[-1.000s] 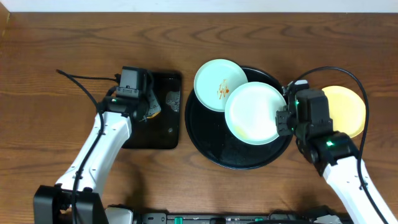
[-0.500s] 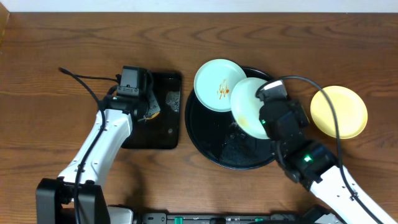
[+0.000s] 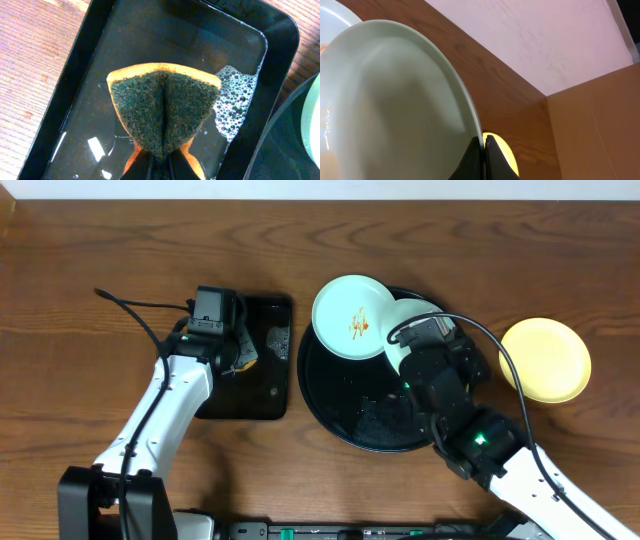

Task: Clean dirty plates on tray and stack at the side

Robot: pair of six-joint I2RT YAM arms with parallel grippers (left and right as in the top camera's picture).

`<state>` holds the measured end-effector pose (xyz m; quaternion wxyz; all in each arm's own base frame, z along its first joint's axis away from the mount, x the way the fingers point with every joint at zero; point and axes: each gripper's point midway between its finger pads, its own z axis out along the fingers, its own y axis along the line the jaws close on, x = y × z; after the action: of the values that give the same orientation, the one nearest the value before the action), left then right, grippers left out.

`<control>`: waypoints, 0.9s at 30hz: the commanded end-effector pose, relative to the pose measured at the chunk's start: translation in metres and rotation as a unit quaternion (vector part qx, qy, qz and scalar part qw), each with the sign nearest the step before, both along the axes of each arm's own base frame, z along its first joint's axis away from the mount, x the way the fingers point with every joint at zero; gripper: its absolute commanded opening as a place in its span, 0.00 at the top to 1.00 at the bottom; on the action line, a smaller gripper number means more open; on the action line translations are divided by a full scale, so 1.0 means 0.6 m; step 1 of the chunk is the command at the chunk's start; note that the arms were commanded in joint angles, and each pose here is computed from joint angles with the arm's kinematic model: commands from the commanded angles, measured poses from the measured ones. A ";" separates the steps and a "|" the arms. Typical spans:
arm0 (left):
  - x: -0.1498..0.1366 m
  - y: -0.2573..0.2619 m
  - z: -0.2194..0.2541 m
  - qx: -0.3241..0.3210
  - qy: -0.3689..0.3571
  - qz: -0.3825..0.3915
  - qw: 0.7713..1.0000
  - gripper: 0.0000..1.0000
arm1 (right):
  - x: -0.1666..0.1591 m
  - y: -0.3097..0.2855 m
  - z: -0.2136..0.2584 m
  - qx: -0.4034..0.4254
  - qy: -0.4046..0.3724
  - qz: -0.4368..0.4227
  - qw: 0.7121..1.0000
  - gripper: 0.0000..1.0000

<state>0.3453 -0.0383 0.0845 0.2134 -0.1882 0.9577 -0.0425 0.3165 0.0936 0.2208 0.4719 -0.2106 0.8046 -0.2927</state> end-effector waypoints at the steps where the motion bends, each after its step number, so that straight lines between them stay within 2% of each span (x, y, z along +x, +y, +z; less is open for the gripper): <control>1: -0.003 0.005 -0.007 0.005 0.006 -0.001 1.000 0.93 | 0.014 -0.013 0.006 0.038 -0.012 -0.035 0.999 0.99; 6: -0.006 0.005 -0.008 0.007 0.008 -0.005 1.000 0.92 | 0.038 -0.049 -0.067 0.151 0.046 -0.086 0.984 0.99; 13: -0.006 0.005 -0.009 0.027 0.009 -0.047 0.998 0.92 | 0.057 -0.134 -0.142 0.313 0.106 -0.174 0.928 0.99; 18: -0.007 0.005 -0.010 0.026 0.010 -0.047 0.999 0.93 | 0.060 -0.222 -0.147 0.394 0.092 -0.232 0.885 0.99; 27: -0.011 0.006 -0.011 0.027 0.015 -0.047 0.998 0.92 | 0.008 -0.405 -0.158 0.441 0.013 -0.401 0.803 0.99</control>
<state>0.3429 -0.0380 0.0832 0.2101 -0.1451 0.9664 -0.0314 0.3219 -0.1324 0.1210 0.3362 0.3005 0.8886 -0.0841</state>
